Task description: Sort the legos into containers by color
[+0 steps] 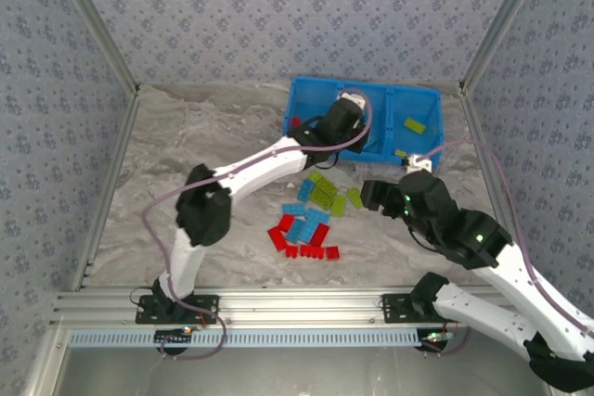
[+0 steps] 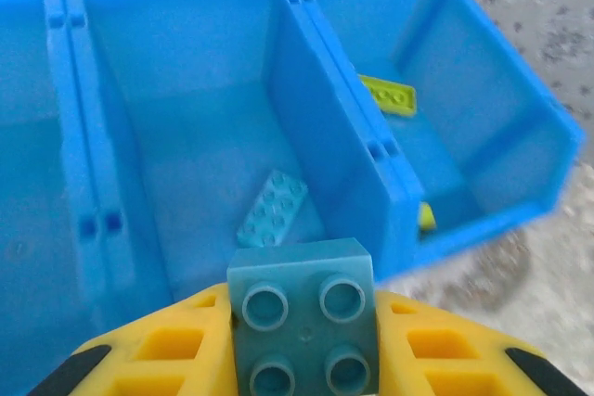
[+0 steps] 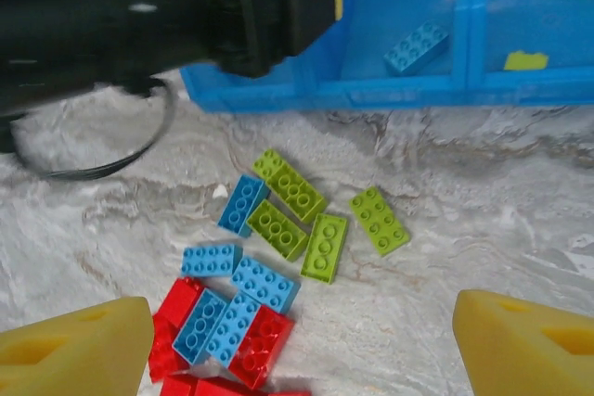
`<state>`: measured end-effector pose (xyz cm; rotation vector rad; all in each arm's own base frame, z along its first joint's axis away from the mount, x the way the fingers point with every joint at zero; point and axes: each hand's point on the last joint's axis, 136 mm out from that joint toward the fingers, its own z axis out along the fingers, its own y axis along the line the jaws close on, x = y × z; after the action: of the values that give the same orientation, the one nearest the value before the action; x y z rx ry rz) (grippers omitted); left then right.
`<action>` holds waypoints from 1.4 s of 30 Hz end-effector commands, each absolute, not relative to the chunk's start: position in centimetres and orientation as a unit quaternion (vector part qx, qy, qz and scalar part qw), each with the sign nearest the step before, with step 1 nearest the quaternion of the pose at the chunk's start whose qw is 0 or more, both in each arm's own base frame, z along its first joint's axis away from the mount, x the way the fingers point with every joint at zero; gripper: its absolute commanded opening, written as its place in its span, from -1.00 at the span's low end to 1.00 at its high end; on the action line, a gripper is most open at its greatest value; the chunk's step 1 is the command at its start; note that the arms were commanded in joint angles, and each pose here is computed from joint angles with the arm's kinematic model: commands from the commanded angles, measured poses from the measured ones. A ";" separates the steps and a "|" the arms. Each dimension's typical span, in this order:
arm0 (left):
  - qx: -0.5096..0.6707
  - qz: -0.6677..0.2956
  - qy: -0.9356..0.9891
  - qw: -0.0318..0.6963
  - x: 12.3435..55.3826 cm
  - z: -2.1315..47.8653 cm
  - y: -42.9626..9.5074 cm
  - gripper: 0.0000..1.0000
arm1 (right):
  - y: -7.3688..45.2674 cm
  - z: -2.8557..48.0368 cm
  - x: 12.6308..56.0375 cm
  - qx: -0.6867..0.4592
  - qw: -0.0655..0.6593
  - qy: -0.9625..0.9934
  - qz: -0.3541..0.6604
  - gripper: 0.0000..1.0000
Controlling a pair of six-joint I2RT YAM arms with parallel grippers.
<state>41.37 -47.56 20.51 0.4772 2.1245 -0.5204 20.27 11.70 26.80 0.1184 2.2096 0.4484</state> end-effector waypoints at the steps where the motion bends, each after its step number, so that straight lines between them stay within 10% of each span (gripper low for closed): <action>1: 0.224 -0.149 0.856 0.441 44.3 17.5 -48.5 -0.40 | 9.4 26.3 19.7 0.084 0.425 0.889 0.146 0.73; 6: 0.236 -0.165 0.846 0.449 45.1 19.2 -50.4 0.20 | 8.6 25.7 18.8 0.092 0.417 0.893 0.143 0.73; 22: 0.227 -0.261 0.792 0.504 32.7 30.1 -39.3 0.29 | 8.9 18.3 19.9 0.048 0.369 0.926 0.066 0.84; 32: 0.408 -0.233 0.759 0.451 18.3 26.5 -29.9 0.59 | 13.1 9.0 25.9 -0.017 0.224 0.968 0.107 0.65; 42: 0.455 -0.273 0.749 0.398 12.9 23.0 -26.3 0.98 | 14.7 3.6 30.2 -0.063 0.156 0.983 0.067 0.47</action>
<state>14.72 -26.65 23.91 1.0672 1.8951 -0.6467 28.89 13.64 3.51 -0.1046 2.8371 0.1677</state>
